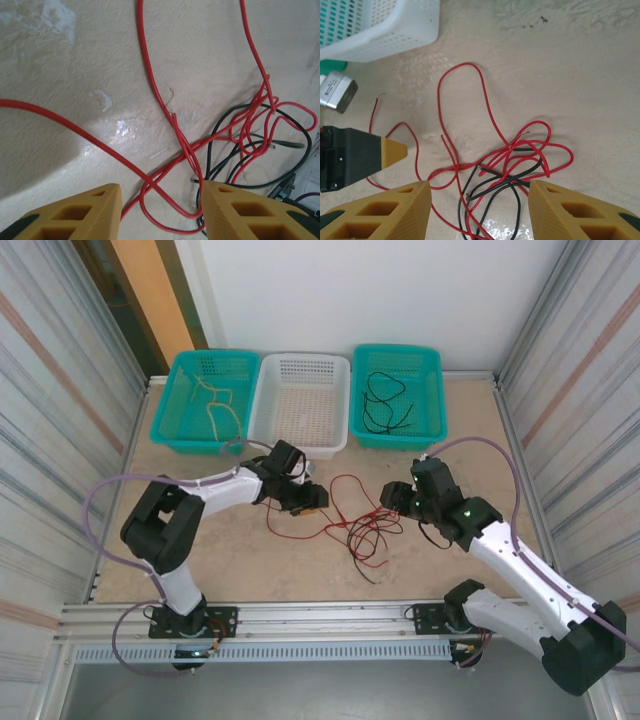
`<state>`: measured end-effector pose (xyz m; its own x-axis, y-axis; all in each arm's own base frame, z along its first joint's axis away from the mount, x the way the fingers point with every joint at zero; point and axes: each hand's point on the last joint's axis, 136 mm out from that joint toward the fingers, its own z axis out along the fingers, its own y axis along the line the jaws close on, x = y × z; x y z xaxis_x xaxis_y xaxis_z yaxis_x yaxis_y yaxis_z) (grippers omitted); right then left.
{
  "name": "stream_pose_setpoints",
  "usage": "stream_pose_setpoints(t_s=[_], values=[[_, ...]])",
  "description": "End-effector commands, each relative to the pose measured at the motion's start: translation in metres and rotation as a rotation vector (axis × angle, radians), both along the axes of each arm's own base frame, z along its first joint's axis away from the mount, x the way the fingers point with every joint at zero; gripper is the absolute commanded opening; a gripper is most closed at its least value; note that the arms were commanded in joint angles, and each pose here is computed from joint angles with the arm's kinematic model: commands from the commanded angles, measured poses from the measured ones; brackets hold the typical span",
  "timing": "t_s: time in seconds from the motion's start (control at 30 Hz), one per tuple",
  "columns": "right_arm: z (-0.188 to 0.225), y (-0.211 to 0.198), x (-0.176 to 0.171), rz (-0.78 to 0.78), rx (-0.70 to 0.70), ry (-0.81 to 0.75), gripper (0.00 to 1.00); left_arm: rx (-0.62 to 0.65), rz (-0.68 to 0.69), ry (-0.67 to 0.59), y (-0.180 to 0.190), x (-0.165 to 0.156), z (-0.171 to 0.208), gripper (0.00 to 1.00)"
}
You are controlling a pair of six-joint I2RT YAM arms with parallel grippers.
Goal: Untangle the cables
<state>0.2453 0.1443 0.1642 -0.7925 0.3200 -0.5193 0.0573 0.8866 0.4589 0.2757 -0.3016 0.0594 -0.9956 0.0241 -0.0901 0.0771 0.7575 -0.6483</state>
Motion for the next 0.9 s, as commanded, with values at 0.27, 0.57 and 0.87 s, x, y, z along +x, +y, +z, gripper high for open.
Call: stream_pose_setpoints(t_s=[0.27, 0.57, 0.87], values=[[0.028, 0.009, 0.013, -0.002, 0.025, -0.057, 0.53, -0.049, 0.001, 0.061, -0.025, -0.004, -0.002, 0.44], [0.031, 0.010, 0.014, -0.006, 0.028, -0.059, 0.53, -0.101, -0.037, 0.057, -0.036, -0.003, 0.006, 0.18], [0.045, 0.016, 0.019, 0.014, 0.040, -0.083, 0.53, -0.123, -0.113, -0.078, -0.031, -0.006, 0.051, 0.00]])
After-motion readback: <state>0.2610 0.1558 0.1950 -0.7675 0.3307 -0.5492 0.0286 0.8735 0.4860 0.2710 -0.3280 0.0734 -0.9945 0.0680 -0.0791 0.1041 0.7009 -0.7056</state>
